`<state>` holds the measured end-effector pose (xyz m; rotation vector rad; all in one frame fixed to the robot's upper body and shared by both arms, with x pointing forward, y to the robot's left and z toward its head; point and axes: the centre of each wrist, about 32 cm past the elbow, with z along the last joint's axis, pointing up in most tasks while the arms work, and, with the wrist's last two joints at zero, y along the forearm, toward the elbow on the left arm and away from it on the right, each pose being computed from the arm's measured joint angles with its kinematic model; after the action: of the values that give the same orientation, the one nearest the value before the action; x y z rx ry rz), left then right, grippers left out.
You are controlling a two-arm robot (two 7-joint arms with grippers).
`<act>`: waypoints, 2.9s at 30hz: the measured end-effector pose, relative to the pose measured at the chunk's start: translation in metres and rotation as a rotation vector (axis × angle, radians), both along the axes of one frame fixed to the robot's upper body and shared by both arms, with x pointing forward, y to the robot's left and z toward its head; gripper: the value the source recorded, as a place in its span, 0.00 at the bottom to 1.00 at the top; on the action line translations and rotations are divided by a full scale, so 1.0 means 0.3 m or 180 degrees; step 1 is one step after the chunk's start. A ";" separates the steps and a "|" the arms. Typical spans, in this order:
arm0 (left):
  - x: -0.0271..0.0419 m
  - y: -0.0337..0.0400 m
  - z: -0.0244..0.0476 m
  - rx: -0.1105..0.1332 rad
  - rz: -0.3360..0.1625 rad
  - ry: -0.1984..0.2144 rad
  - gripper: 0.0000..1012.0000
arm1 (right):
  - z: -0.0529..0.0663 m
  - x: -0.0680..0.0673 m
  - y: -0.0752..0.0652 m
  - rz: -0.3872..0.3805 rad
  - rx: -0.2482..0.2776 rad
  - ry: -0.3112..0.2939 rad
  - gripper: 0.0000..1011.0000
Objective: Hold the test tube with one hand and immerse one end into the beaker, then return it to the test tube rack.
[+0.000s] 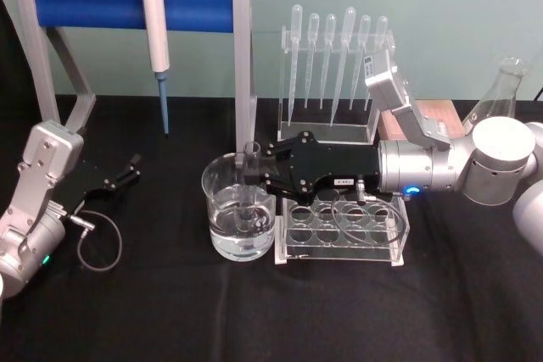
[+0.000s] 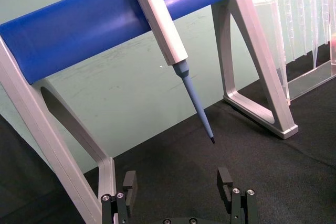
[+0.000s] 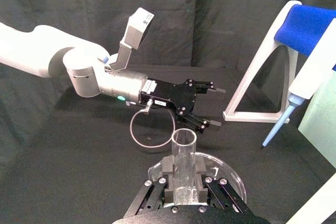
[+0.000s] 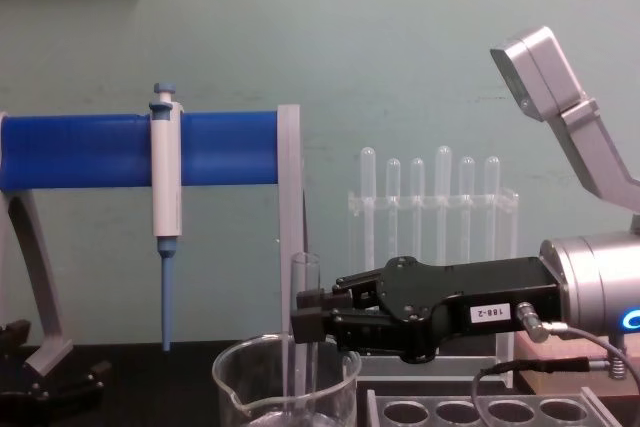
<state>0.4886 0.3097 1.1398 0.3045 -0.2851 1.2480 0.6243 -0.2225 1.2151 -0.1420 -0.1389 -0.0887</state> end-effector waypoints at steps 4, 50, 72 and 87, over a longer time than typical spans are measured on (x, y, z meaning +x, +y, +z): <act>0.000 0.000 0.000 0.0000 0.0000 0.0001 0.99 | 0.000 0.000 0.000 0.0000 0.0000 0.0000 0.24; 0.000 0.000 0.000 0.0000 0.0000 0.0000 0.99 | 0.000 0.000 0.000 0.0000 0.0000 0.0000 0.24; 0.000 0.000 0.000 0.0000 0.0000 0.0000 0.99 | 0.000 0.000 0.000 0.0000 0.0000 0.0000 0.24; 0.000 0.000 0.000 0.0000 0.0000 0.0000 0.99 | 0.000 0.000 0.000 0.0000 0.0000 0.0000 0.24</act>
<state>0.4886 0.3097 1.1398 0.3045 -0.2850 1.2479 0.6242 -0.2225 1.2150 -0.1420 -0.1388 -0.0887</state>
